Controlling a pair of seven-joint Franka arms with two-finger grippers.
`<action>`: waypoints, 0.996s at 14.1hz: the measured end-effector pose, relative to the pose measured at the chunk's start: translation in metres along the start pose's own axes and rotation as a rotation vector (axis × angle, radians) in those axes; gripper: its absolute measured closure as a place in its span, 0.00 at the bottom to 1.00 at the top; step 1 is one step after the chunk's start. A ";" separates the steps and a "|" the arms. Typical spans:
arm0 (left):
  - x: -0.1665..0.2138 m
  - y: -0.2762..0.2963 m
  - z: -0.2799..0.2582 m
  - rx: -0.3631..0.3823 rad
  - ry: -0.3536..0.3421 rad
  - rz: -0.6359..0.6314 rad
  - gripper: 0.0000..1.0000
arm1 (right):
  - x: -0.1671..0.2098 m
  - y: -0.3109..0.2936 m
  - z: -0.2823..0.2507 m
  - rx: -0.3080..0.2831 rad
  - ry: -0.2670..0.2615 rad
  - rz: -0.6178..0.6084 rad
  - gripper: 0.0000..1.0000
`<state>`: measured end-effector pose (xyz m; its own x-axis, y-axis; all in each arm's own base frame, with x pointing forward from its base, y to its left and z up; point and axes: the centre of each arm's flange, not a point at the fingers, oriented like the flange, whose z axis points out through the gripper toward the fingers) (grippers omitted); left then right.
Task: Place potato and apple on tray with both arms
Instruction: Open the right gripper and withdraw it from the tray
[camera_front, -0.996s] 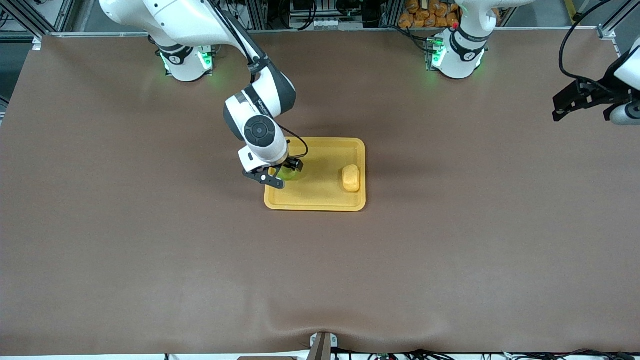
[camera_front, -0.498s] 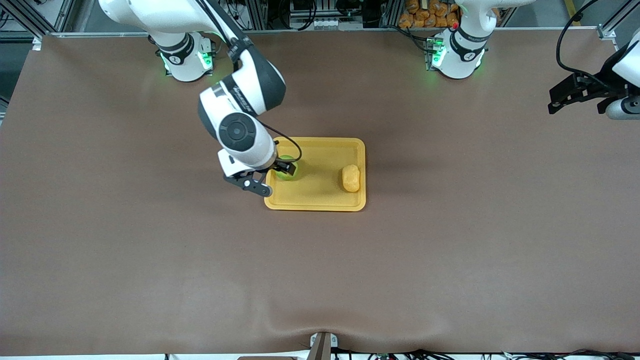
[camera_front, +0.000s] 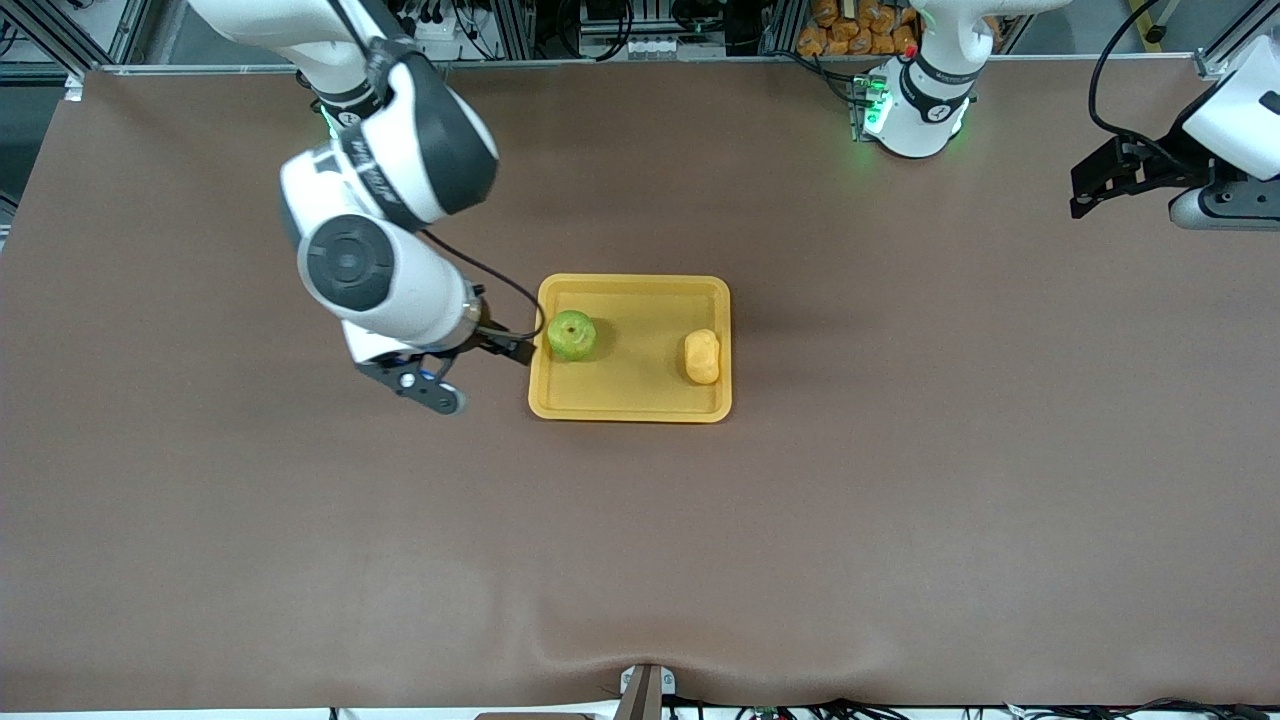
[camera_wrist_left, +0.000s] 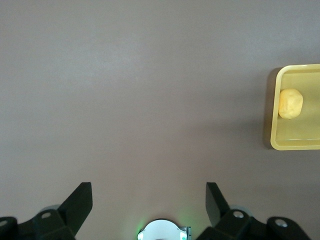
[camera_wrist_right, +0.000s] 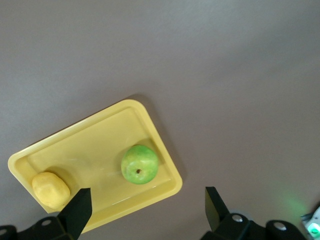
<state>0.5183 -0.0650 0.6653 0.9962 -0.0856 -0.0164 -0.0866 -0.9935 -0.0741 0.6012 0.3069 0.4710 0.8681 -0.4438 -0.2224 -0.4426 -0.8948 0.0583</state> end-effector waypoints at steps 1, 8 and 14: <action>0.000 0.000 0.000 -0.002 0.000 0.000 0.00 | 0.008 0.010 -0.010 -0.004 -0.008 -0.001 0.00; -0.004 0.001 -0.002 -0.010 -0.001 -0.015 0.00 | 0.077 0.106 -0.071 0.021 -0.034 0.026 0.00; -0.006 0.001 -0.002 -0.009 -0.010 -0.019 0.00 | 0.108 0.194 -0.113 0.057 -0.031 -0.038 0.00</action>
<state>0.5125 -0.0658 0.6669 0.9975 -0.0665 -0.0248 -0.0680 -0.9956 -0.0650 0.6345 0.0794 0.5680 0.8775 -0.4069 -0.2539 -0.4220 -0.9066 -0.0057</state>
